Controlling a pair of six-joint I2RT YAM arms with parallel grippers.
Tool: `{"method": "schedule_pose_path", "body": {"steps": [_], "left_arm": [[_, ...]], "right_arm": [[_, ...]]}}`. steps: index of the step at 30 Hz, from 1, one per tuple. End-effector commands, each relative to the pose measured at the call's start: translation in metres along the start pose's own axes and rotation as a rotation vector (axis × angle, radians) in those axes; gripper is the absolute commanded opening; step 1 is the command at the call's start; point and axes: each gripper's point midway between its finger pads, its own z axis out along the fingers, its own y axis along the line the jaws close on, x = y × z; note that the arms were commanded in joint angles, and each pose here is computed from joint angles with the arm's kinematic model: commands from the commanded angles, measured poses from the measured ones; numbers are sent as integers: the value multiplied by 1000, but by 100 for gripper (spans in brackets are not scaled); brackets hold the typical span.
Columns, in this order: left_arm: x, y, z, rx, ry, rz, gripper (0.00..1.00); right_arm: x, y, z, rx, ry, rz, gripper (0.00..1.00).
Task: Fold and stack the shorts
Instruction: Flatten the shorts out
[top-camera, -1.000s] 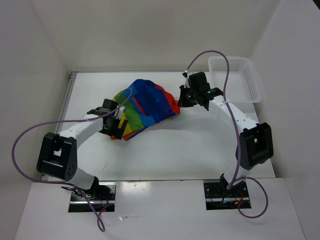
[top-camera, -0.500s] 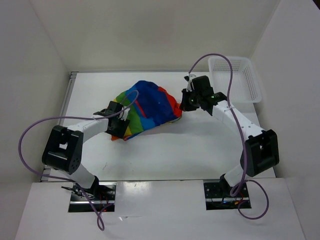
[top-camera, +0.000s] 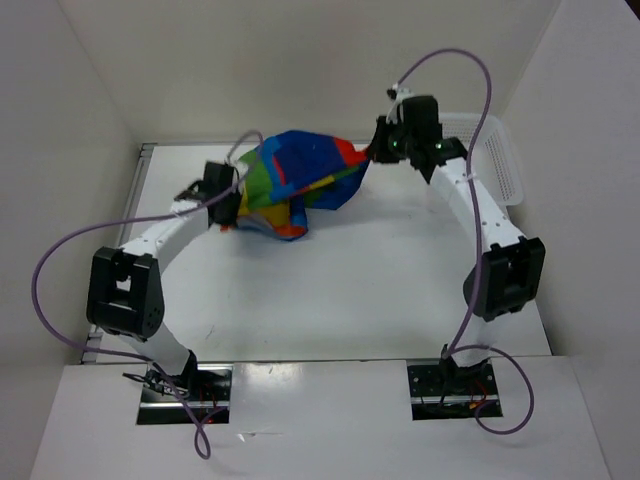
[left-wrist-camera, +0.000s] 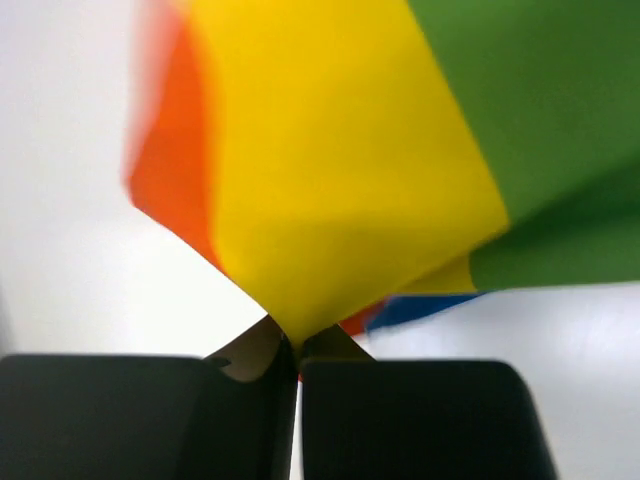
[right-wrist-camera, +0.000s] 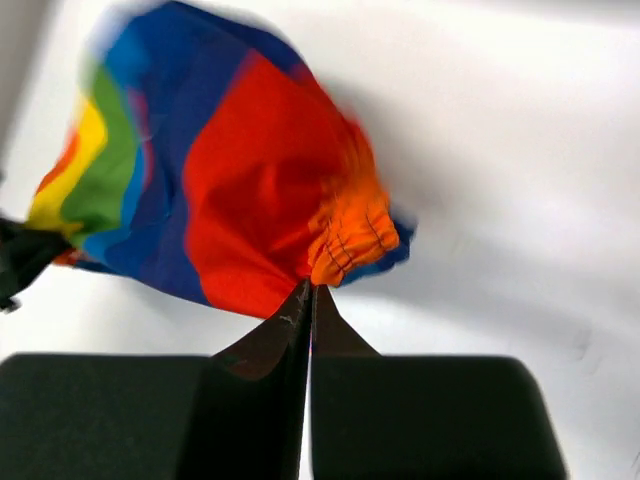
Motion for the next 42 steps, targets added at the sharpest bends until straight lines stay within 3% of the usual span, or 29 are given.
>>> {"method": "schedule_pose_path", "body": {"steps": [1,5,7,9,11,13,16,17,19,20,23,24,28,31,34,38,39,42], "left_arm": [[-144,95,-89,-285,-363,-150,0],[-210,116,-166,-318,-546,-200,0],[-210,119,-181,-328,-564,-208,0],[-179,118,-167,-352,-502,-201,0],[-164,120,-164,-378,-488,-206,0],[-170,129,-187,-413,-534,-230,0],[-192,147,-239,-459,-632,-278,0],[-209,154,-282,-464,-729,-309,0],[-220,165,-324,-495,-813,-349,0],[-230,171,-370,-498,-921,-384,0],[-236,175,-429,-506,-1047,-434,0],[-235,181,-467,-514,-1132,-470,0],[-231,186,-511,-513,-1224,-502,0],[-239,178,-488,-481,-1171,-457,0],[-245,169,-427,-467,-1034,-401,0],[-261,134,-336,-348,-873,-284,0],[-265,121,-311,-325,-825,-258,0],[-275,100,-295,-285,-799,-225,0]], "right_arm": [[-149,6,-61,39,-401,-76,0],[-190,23,-95,18,-518,-75,0],[-189,18,-109,61,-535,-95,0],[-183,2,-113,114,-526,-110,0],[-177,6,-124,88,-523,-105,0],[-176,20,-137,33,-528,-122,0],[-187,35,-174,13,-586,-177,0],[-194,42,-194,8,-627,-197,0],[-200,62,-226,-48,-669,-256,0],[-204,77,-256,-85,-720,-281,0],[-191,109,-291,-216,-732,-366,0],[-185,119,-309,-253,-743,-388,0],[-172,147,-339,-383,-752,-451,0],[-174,146,-346,-363,-771,-433,0],[-171,133,-328,-320,-743,-409,0],[-150,111,-271,-300,-625,-336,0],[-131,100,-240,-305,-546,-288,2],[-90,87,-196,-338,-411,-251,25]]}}
